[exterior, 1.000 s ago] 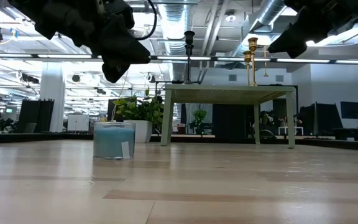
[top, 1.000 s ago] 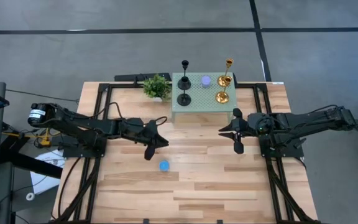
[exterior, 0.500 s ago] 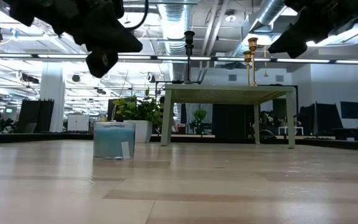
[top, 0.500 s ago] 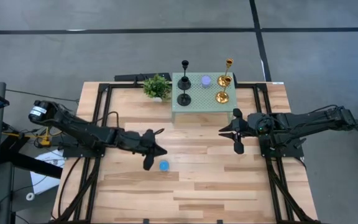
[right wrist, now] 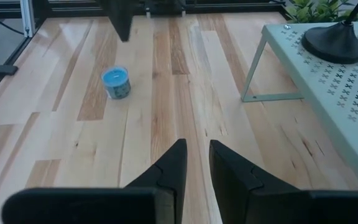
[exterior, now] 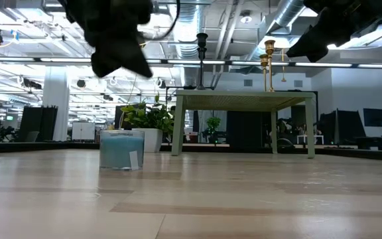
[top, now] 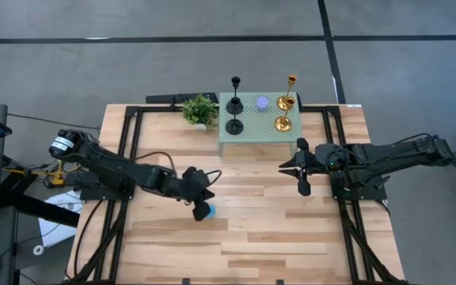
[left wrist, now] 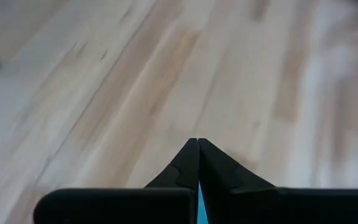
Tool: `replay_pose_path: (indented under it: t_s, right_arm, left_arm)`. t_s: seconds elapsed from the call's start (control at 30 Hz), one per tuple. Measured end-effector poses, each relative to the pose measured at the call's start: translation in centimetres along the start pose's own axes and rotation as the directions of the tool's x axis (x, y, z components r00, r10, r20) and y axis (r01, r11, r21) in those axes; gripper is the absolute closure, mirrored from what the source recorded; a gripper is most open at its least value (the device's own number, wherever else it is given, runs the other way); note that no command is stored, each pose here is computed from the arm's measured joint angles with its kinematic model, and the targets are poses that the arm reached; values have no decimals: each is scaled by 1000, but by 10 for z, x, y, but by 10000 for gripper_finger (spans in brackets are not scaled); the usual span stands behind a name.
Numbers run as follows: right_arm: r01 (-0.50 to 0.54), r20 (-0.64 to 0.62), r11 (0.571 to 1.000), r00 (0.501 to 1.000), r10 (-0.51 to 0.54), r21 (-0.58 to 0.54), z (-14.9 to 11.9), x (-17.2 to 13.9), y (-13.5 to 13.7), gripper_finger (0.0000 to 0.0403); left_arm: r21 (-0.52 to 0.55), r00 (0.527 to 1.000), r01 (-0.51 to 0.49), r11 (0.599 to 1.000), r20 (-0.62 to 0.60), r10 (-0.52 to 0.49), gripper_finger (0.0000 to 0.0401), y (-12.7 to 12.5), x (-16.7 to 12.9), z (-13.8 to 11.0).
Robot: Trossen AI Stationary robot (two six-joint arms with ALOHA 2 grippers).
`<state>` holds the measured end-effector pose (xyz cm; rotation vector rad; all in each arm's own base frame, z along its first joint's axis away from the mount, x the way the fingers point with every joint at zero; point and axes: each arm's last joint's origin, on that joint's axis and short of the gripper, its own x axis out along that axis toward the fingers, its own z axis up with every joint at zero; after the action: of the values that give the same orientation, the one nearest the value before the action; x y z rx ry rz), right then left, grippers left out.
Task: Pick & Place candle stick holders
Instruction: Align the blue scented candle with the violet scented candle on the shelf
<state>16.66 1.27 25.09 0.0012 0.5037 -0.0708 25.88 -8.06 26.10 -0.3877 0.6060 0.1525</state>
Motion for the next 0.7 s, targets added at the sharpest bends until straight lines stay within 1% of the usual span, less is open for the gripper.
replay_pose_path:
  t_s: [0.07, 0.13, 0.3, 0.53, 0.63, 0.7]
  right_arm:
    - [0, -2, 1000, 1000, 0, 0, 0, 0, 0, 342]
    - [0, -4, 1000, 1000, 0, 0, 0, 0, 0, 342]
    - [0, -3, 1000, 1000, 0, 1, 0, 0, 0, 342]
    - [0, -3, 1000, 1000, 0, 1, 0, 0, 0, 342]
    - [0, -4, 1000, 1000, 0, 1, 0, 0, 0, 342]
    - [0, -6, 1000, 1000, 0, 1, -1, 0, 0, 342]
  left_arm:
    - [-30, 996, -49, 998, -71, 47, 397, 2, 5, -2]
    - [-57, 989, -72, 996, -136, 64, 398, 4, 10, -4]
    - [-103, 969, -32, 994, -245, 5, 396, 11, 24, -7]
    - [-128, 939, 8, 992, -341, -52, 379, 22, 38, -9]
    - [-128, 935, -4, 992, -352, -41, 364, 26, 41, -9]
    - [-105, 936, 3, 994, -349, -40, 353, 27, 41, -8]
